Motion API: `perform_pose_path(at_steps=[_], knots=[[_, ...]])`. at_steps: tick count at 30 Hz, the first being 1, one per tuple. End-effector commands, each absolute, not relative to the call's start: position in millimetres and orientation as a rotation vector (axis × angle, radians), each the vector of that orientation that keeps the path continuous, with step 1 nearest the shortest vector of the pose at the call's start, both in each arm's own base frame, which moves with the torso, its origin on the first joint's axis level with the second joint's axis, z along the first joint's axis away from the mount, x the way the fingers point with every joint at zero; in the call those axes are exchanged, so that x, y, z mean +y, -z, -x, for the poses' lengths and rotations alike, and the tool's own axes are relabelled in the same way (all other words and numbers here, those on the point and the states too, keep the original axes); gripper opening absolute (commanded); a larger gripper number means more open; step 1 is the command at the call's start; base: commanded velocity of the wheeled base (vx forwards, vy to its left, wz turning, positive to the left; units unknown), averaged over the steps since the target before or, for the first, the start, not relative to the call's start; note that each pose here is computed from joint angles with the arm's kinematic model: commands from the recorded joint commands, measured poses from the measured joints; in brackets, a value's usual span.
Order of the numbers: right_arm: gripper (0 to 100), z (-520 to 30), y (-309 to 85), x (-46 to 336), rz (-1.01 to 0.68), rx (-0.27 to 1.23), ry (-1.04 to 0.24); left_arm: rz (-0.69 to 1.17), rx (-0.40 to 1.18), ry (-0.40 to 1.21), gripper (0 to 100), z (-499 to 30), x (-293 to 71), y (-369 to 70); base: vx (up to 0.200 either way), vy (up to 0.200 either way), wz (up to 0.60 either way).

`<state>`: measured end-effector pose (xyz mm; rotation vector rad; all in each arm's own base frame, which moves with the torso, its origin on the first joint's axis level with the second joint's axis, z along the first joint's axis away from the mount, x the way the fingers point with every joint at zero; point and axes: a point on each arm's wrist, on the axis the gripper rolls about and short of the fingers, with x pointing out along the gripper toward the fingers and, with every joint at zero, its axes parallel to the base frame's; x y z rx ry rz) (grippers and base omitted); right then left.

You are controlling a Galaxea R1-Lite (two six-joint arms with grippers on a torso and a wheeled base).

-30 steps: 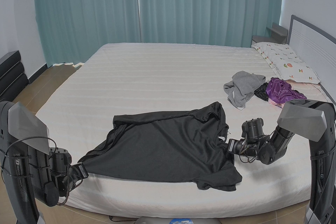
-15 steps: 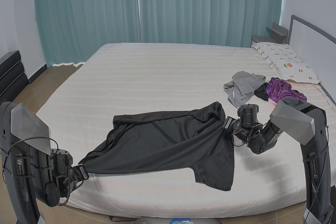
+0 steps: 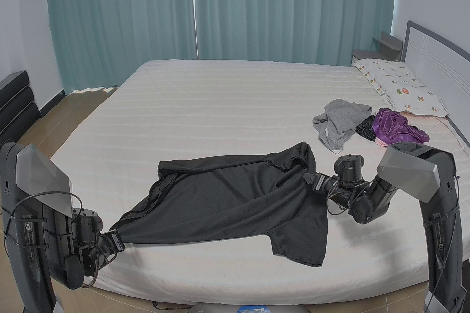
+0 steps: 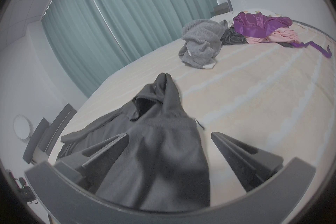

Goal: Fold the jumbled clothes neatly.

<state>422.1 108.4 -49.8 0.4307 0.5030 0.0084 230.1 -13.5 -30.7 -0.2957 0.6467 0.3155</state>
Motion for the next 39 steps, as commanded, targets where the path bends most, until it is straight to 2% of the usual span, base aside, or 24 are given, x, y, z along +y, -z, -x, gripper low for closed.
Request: perform_pose_path(at_steps=[1, 8, 10, 16, 31, 38, 39], knots=[[100, -370.1, 9.1, 88.9, -0.452, 0.566, -0.105, 0.299, 0.634, -0.313, 0, -230.5, -13.7, 29.7, 0.0, 0.0, 0.0], [100, -308.7, 8.6, 77.3, -0.448, 0.688, -0.123, 0.299, 0.632, -0.312, 0, -231.2, -13.8, 30.0, 0.0, 0.0, 0.0], [100, -277.7, 20.8, 78.6, -0.438, 0.806, -0.165, 0.298, 0.633, -0.308, 0, -230.8, -14.8, 29.7, 0.0, 0.0, 0.0], [100, -247.4, 50.1, 89.3, -0.4, 0.906, -0.206, 0.295, 0.643, -0.309, 0, -231.1, -15.5, 32.8, 0.0, 0.0, 0.0], [100, -269.5, 64.8, 108.7, -0.394, 0.821, -0.271, 0.294, 0.646, -0.304, 0, -230.9, -16.9, 33.5, 0.0, 0.0, 0.0], [100, -271.4, 66.8, 114.8, -0.385, 0.845, -0.279, 0.293, 0.654, -0.307, 0, -231.0, -16.6, 35.6, 0.0, 0.0, 0.0], [0, -271.8, 66.7, 114.9, -0.385, 0.844, -0.279, 0.293, 0.654, -0.307, 0, -231.0, -16.6, 35.6, 0.0, 0.0, 0.0]])
